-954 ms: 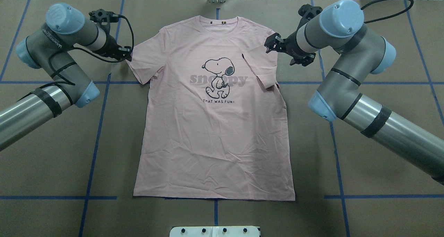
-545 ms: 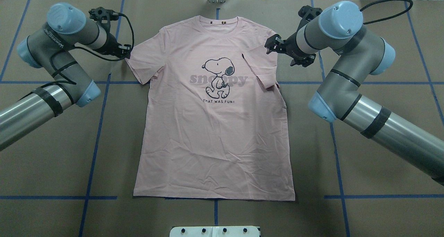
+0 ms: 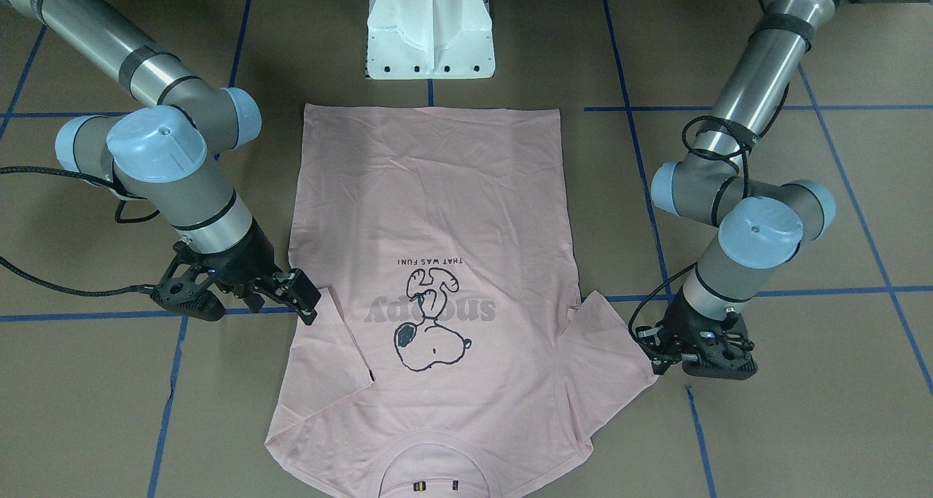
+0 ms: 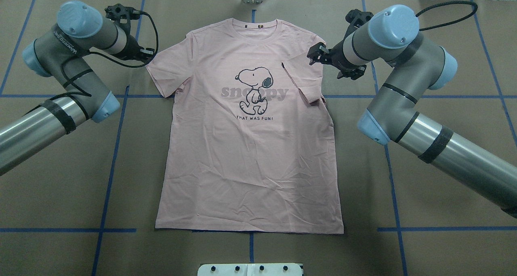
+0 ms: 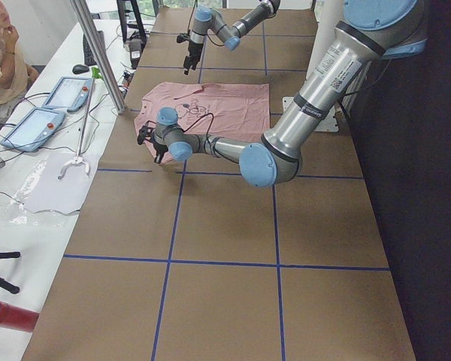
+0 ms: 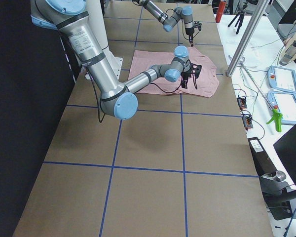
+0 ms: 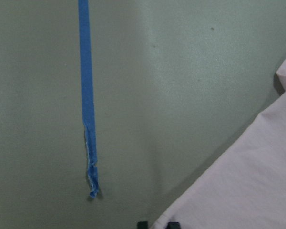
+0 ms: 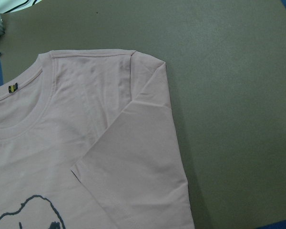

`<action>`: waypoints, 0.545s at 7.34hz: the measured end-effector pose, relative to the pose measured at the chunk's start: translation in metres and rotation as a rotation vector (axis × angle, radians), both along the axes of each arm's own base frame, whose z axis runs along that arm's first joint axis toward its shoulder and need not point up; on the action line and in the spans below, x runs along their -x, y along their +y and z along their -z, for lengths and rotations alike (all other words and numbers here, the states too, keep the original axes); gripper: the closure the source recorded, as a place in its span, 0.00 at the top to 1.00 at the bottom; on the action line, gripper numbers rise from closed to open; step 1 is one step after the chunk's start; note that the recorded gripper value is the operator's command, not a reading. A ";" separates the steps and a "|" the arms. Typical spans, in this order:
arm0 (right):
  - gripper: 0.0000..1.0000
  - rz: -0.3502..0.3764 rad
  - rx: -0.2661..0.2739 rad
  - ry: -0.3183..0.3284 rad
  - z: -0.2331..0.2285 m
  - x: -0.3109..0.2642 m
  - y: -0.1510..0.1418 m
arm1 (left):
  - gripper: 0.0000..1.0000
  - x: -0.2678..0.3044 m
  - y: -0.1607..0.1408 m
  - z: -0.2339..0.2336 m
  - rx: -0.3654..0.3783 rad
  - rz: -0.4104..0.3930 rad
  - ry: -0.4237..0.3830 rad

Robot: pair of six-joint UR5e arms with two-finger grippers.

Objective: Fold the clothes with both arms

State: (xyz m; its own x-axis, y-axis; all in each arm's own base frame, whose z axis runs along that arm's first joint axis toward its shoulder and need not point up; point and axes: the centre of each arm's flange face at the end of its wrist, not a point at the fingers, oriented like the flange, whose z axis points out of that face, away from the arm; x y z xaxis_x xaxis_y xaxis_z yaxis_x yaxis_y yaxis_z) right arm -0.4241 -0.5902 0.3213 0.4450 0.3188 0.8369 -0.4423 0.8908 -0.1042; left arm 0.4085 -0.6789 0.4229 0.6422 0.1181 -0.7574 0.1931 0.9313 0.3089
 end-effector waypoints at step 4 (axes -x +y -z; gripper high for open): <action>1.00 0.001 -0.008 -0.008 0.006 0.000 0.001 | 0.00 -0.072 0.015 0.127 0.045 0.033 0.172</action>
State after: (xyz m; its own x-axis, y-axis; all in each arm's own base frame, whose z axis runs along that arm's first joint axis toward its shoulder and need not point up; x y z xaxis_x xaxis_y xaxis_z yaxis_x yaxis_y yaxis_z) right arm -0.4238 -0.5890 0.3151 0.4386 0.3115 0.8430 -0.4403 0.8922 -0.1006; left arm 0.4809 -0.6643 0.2955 0.5058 0.0622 -0.8604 0.2705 0.9357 0.2266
